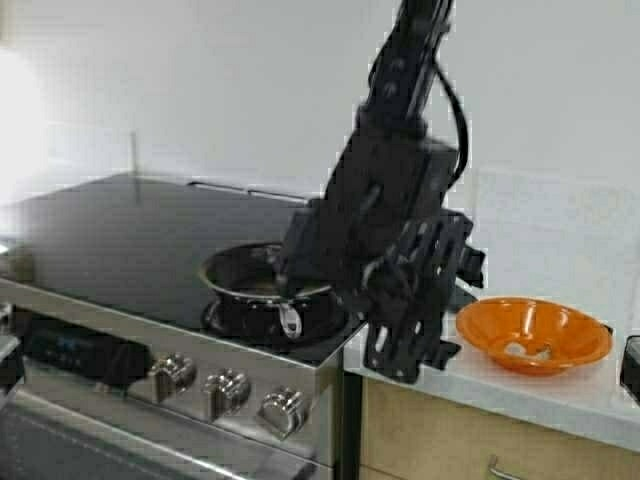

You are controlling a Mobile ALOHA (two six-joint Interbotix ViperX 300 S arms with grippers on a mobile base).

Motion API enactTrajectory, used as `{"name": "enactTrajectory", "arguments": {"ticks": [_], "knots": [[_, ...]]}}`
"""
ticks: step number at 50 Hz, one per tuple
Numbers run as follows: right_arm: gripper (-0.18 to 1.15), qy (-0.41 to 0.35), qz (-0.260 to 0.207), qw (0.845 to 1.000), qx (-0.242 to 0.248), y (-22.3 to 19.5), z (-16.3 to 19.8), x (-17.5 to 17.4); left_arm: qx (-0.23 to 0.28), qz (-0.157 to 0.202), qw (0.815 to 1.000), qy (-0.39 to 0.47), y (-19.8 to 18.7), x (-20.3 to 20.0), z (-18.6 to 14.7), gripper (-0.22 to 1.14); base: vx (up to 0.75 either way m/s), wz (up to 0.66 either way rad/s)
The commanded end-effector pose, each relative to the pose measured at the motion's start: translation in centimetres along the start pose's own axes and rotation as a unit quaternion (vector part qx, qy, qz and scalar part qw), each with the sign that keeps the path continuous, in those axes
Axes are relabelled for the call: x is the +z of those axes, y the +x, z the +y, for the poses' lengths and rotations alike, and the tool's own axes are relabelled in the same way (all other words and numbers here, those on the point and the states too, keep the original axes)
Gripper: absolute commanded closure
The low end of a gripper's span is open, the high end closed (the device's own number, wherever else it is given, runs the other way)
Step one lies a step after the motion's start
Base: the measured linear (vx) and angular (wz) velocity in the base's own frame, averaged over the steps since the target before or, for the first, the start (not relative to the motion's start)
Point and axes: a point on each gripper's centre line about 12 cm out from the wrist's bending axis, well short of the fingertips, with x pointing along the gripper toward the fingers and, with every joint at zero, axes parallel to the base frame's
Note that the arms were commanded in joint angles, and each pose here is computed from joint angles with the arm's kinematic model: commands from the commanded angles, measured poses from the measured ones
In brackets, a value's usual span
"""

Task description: Add oil to the pan and cook the shrimp and serve it

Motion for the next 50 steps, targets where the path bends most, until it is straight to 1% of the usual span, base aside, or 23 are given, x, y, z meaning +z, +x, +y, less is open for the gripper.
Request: {"name": "enactTrajectory", "arguments": {"ticks": [1,9,16,24,33,43,50], "knots": [[0.02,0.02,0.019,1.0,-0.015,1.6,0.2,-0.6,0.0,-0.008,1.0,0.0,0.2,0.6,0.0,0.89,0.0,0.0],[0.02,0.016,0.029,0.999,-0.025,3.4,0.8,-1.5,0.001,-0.002,1.0,-0.008,0.2,0.5,0.0,0.89,0.0,0.0],[0.02,0.009,0.031,0.999,-0.029,4.5,1.2,-1.6,0.001,-0.002,1.0,-0.014,0.2,0.5,0.0,0.89,0.0,0.0],[0.02,0.009,0.032,0.999,-0.031,6.0,1.6,-0.9,0.001,-0.001,1.0,-0.013,0.2,0.5,0.0,0.89,0.0,0.0],[0.02,0.017,0.037,0.999,-0.034,7.9,1.3,-0.3,0.0,0.003,1.0,-0.011,0.2,0.4,0.0,0.89,0.0,0.0],[0.02,0.026,0.031,0.999,-0.034,9.5,1.2,0.8,0.001,0.004,1.0,-0.01,0.2,0.3,0.0,0.89,0.0,0.0],[0.03,0.027,0.034,0.999,-0.03,10.4,1.3,0.9,0.001,0.007,1.0,-0.009,0.2,0.2,0.0,0.89,0.0,0.0]]}}
